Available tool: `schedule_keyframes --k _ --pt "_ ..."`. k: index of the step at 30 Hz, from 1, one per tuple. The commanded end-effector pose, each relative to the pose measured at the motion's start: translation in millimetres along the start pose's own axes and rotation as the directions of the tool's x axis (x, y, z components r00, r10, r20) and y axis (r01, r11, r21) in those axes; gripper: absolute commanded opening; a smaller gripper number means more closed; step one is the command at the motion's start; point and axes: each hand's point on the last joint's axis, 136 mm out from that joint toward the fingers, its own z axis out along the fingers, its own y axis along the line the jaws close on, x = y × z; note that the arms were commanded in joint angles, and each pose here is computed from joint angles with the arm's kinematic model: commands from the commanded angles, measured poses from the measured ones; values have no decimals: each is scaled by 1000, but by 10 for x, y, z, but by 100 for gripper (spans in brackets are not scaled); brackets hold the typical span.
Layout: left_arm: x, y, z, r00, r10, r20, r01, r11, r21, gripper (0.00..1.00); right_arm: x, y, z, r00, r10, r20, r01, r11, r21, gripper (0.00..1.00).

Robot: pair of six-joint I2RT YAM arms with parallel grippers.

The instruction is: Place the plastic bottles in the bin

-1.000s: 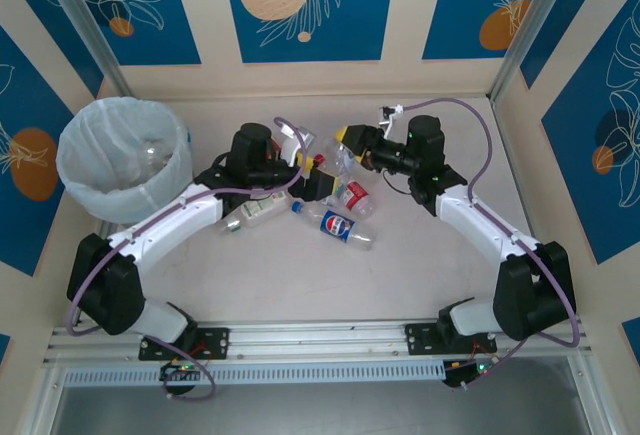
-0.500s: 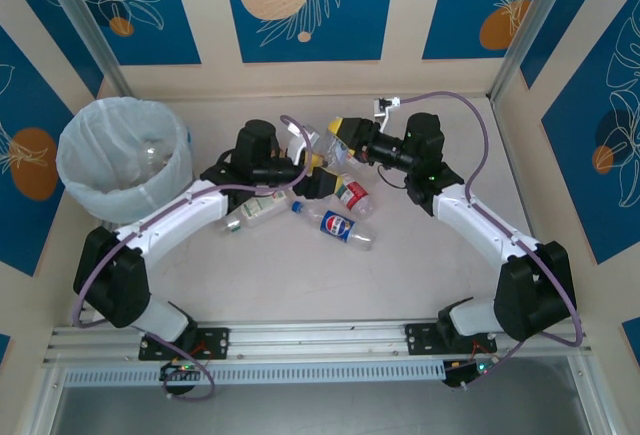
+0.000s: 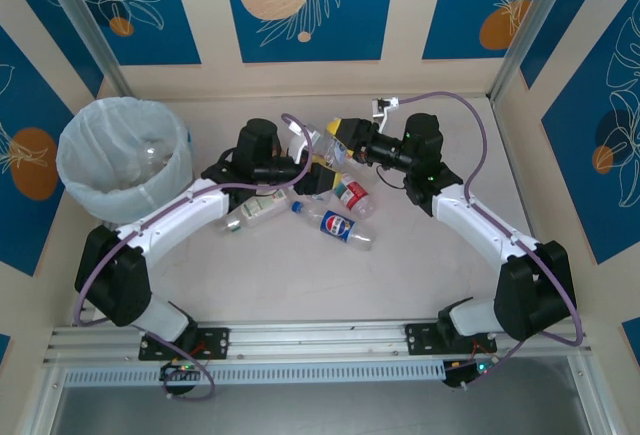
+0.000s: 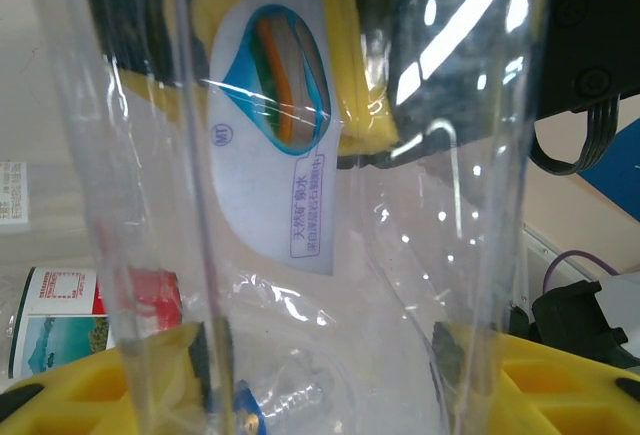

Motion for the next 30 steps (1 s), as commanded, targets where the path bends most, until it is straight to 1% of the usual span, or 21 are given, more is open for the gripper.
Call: schedule_keyframes --k 1,6,8,13,17,20,24,27,30 --pt "-96 -125 1 999 35 12 -35 999 30 53 -67 83 18 1000 -14 13 14 1000 -3 51" --pt "-106 -123 -19 999 39 19 -39 999 18 52 -70 19 -29 1000 -14 14 13 999 45 72" --pt "-99 -113 -33 999 43 28 -43 999 9 52 -97 -10 -90 1000 -16 26 15 997 71 78" --pt "-65 -1 -86 999 43 34 -40 997 -63 52 -131 -34 -256 997 -51 54 43 989 140 99" --pt "-50 82 -138 999 28 31 -24 993 -116 51 -166 -112 -400 993 -80 88 58 973 222 100" --pt "-39 234 -206 1000 6 16 -3 978 -210 51 -183 -268 -526 989 -83 119 42 950 310 100" --pt "-69 416 -386 999 -27 21 32 947 -319 52 -182 -512 -668 986 -84 143 16 906 422 99" --pt "-113 551 -600 998 -45 32 55 909 -413 52 -180 -772 -762 984 -18 177 -68 882 466 99" --pt "-136 701 -832 996 -75 40 85 863 -497 52 -138 -963 -794 983 53 175 -129 880 458 99"
